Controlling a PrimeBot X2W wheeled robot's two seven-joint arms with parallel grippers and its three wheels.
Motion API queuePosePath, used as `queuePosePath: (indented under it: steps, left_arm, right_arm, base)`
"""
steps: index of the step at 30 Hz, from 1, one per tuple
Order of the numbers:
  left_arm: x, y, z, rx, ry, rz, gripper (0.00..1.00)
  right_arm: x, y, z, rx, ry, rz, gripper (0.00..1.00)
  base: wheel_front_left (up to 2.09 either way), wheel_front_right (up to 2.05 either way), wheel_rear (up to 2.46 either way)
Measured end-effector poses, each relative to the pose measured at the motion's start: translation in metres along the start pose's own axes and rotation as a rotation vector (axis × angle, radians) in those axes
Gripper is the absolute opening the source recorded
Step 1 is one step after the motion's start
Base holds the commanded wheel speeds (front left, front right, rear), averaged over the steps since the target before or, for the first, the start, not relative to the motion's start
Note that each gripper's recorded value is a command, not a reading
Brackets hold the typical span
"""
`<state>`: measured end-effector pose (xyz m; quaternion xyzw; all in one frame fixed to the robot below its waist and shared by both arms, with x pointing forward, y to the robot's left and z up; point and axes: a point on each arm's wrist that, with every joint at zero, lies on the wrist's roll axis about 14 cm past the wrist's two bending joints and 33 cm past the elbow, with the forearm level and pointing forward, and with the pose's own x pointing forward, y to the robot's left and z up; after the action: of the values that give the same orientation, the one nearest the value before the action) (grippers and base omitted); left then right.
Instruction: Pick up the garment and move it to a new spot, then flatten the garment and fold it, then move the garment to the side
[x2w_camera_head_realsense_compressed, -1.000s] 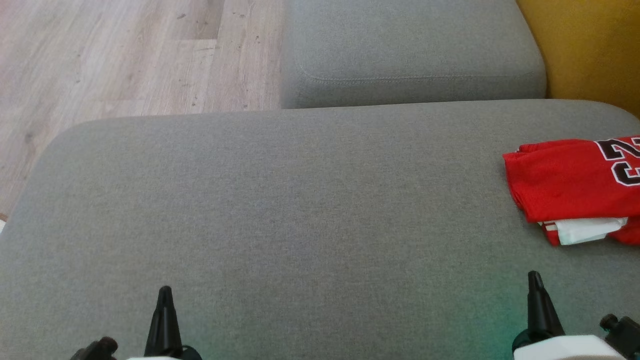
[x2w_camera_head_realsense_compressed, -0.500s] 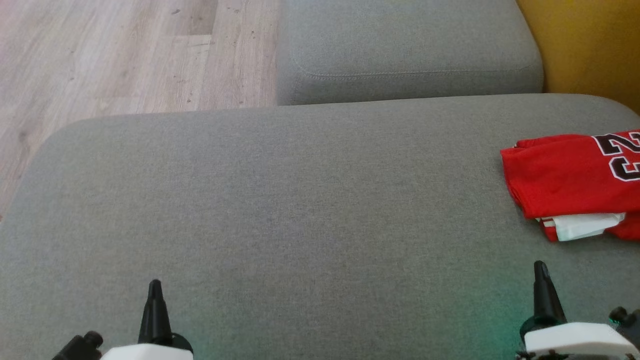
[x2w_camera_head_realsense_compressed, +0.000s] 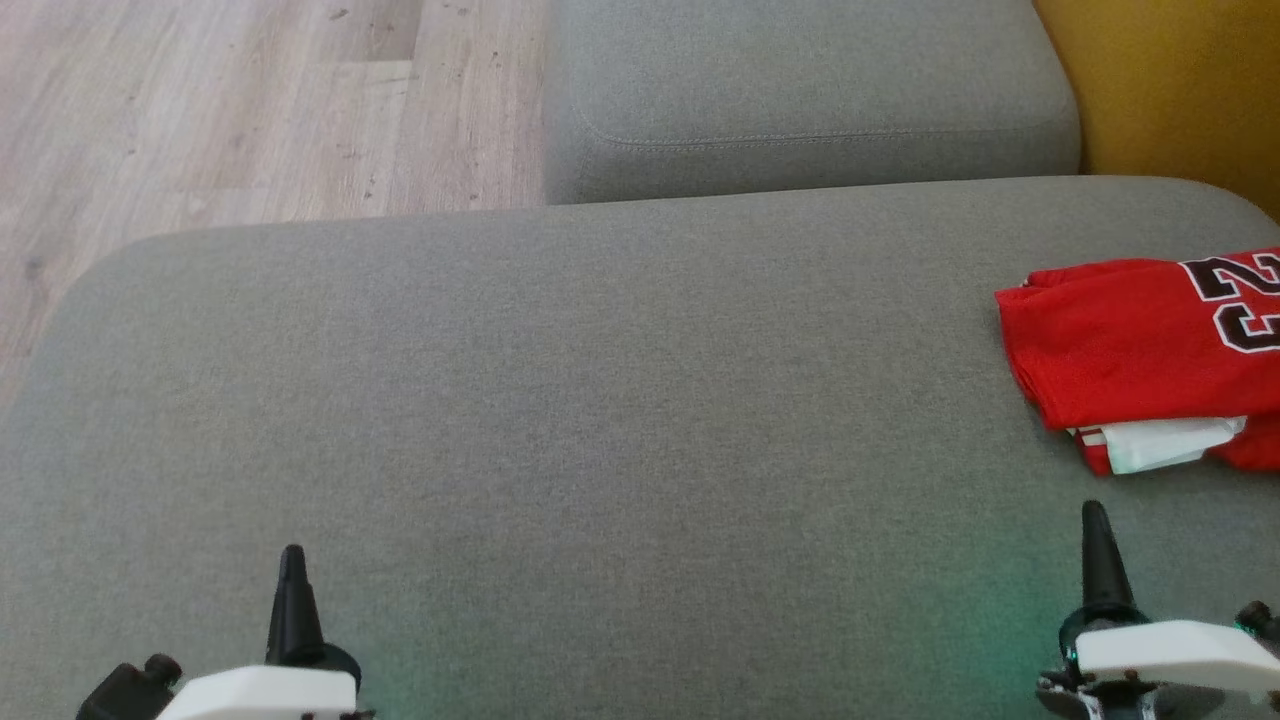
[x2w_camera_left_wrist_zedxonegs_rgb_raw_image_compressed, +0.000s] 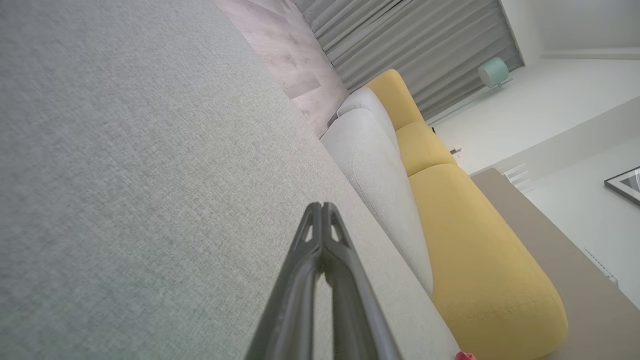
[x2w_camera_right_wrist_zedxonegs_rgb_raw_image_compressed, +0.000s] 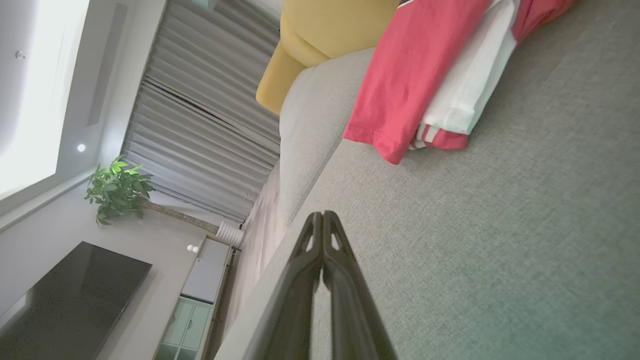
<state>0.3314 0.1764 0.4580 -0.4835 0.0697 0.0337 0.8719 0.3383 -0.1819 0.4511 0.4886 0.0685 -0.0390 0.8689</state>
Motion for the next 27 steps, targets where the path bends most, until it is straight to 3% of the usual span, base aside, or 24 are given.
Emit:
queuePosePath:
  steps: [27]
  left_arm:
    - [0.020,-0.004,0.010,-0.309,0.009,-0.012,0.00]
  right_arm:
    - [0.016,0.005,0.017,0.312,-0.024,0.013,0.00]
  base:
    - [0.00,0.00,0.00]
